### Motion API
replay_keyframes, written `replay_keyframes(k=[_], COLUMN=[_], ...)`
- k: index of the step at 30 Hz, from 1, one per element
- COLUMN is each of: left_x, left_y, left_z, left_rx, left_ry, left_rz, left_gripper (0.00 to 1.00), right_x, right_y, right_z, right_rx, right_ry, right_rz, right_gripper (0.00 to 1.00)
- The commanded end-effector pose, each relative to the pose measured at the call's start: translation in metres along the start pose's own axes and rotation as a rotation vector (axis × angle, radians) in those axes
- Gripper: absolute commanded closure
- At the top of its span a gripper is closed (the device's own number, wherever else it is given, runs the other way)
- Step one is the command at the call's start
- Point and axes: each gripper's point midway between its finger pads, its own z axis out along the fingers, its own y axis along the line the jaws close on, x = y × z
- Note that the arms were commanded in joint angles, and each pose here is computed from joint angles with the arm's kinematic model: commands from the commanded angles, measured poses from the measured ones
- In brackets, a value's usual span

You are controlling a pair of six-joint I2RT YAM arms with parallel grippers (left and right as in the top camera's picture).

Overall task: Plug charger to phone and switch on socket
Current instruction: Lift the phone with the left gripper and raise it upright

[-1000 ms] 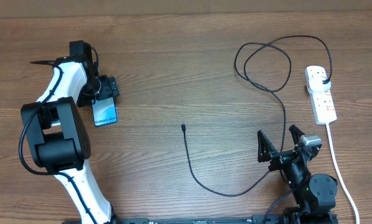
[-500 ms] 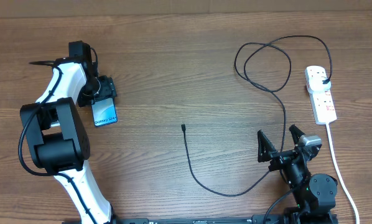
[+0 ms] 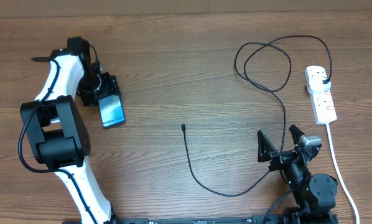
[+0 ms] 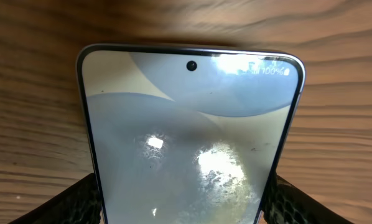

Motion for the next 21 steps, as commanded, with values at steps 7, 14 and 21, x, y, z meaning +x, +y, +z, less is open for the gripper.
replay_keyframes(k=[7, 14, 21], left_x=[-0.011, -0.005, 0.001], left_y=[-0.061, -0.118, -0.152], left_z=[-0.024, -0.037, -0.046], left_rx=[0.254, 0.505, 0.627], left_ry=[-0.024, -0.001, 0.056], left_rz=[0.048, 0.087, -0.009], left_gripper=[0.29, 0.3, 0.29], right_x=[-0.001, -0.001, -0.001], right_y=[0.001, 0.001, 0.001], right_z=[0.0, 0.0, 0.0], right_rx=[-0.007, -0.007, -0.007], right_ry=[-0.01, -0.01, -0.01], right_rz=[-0.004, -0.004, -0.003], right_gripper=[0.0, 0.0, 0.0])
